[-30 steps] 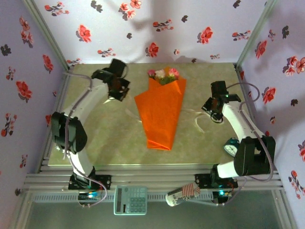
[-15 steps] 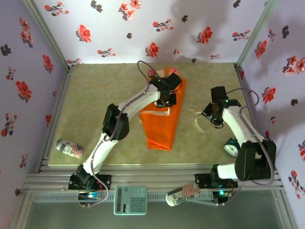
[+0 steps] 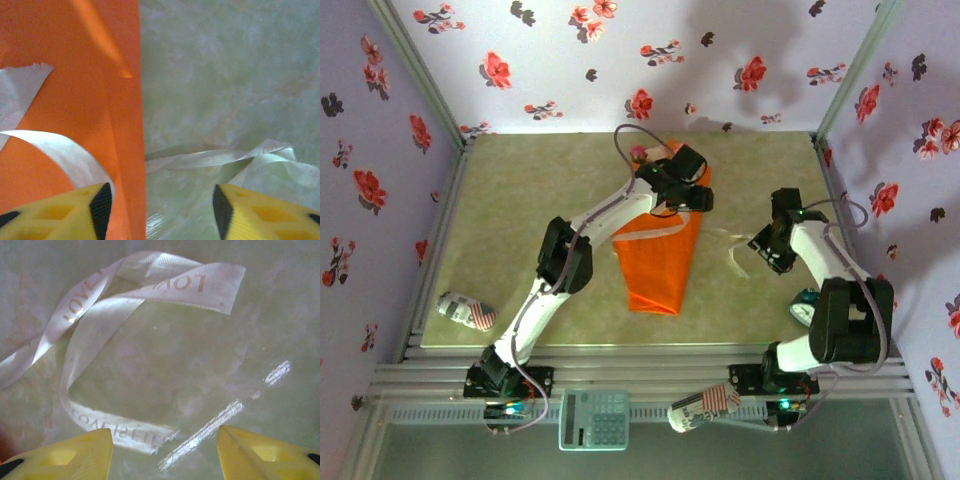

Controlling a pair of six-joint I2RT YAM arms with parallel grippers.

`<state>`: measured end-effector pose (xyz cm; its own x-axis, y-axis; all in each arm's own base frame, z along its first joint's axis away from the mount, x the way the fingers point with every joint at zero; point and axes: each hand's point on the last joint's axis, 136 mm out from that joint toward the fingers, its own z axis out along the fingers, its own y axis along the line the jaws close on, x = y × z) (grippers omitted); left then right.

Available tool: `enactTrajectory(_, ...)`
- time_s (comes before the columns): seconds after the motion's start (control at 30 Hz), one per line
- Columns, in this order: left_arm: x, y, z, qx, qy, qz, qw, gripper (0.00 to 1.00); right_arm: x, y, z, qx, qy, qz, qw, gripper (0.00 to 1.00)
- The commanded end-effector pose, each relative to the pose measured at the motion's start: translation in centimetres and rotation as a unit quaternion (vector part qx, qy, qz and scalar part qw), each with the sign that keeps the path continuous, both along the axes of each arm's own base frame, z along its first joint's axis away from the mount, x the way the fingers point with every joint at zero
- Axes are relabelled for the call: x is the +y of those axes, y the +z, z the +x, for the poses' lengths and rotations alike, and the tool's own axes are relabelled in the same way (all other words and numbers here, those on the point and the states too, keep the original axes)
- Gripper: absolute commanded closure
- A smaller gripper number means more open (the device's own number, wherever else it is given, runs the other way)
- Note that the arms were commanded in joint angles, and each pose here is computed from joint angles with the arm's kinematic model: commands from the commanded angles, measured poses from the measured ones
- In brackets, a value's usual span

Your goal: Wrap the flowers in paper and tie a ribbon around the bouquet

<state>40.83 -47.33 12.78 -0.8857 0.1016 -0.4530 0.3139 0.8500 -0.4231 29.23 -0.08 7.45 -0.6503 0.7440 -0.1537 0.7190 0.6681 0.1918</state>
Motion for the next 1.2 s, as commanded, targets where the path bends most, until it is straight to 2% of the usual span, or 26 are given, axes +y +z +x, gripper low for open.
enactTrajectory(0.0, -0.3, 6.3, -0.3, -0.030, -0.005, -0.052, 0.998, 0.34, -0.7, 0.7, 2.5, -0.017, -0.042, 0.012, 0.999, 0.38)
enactTrajectory(0.13, 1.5, 9.5, -1.9, -0.032, 0.003, -0.069, 0.997, 0.32, -2.6, -0.5, 3.2, -0.009, -0.118, 0.027, 0.993, 0.38)
enactTrajectory(0.2, 3.4, 9.8, -2.4, -0.020, 0.028, -0.076, 0.997, 0.33, -3.2, -1.0, 3.6, -0.011, -0.129, 0.025, 0.991, 0.38)
enactTrajectory(0.33, 8.8, 8.7, -3.5, 0.018, 0.088, -0.075, 0.993, 0.35, -4.2, -1.4, 3.8, 0.007, -0.139, 0.015, 0.990, 0.39)
enactTrajectory(0.53, 14.9, 6.1, -6.3, 0.039, 0.134, -0.063, 0.988, 0.36, -6.3, -1.8, 4.2, 0.008, -0.186, 0.018, 0.982, 0.38)
enactTrajectory(0.67, 17.1, 5.2, -7.3, 0.043, 0.157, -0.065, 0.984, 0.37, -7.0, -3.1, 4.0, 0.031, -0.213, 0.020, 0.976, 0.39)
enactTrajectory(0.77, 18.3, 5.2, -7.1, 0.042, 0.173, -0.064, 0.982, 0.39, -6.6, -4.0, 3.7, 0.050, -0.231, 0.033, 0.971, 0.43)
enactTrajectory(0.87, 19.1, 5.3, -6.8, 0.042, 0.184, -0.063, 0.980, 0.40, -6.9, -3.2, 2.9, 0.043, -0.255, 0.020, 0.966, 0.43)
enactTrajectory(1.0, 20.0, 4.2, -6.7, 0.056, 0.203, -0.050, 0.976, 0.41, -7.4, -1.7, 2.9, 0.025, -0.249, -0.009, 0.968, 0.41)
enactTrajectory(1.1, 21.6, 1.3, -7.3, 0.126, 0.266, -0.033, 0.955, 0.38, -7.1, -2.9, 2.3, 0.045, -0.252, -0.004, 0.967, 0.41)
enactTrajectory(1.17, 22.7, -0.7, -7.8, 0.176, 0.323, -0.036, 0.929, 0.37, -6.9, -3.8, 2.3, 0.046, -0.257, 0.002, 0.965, 0.43)
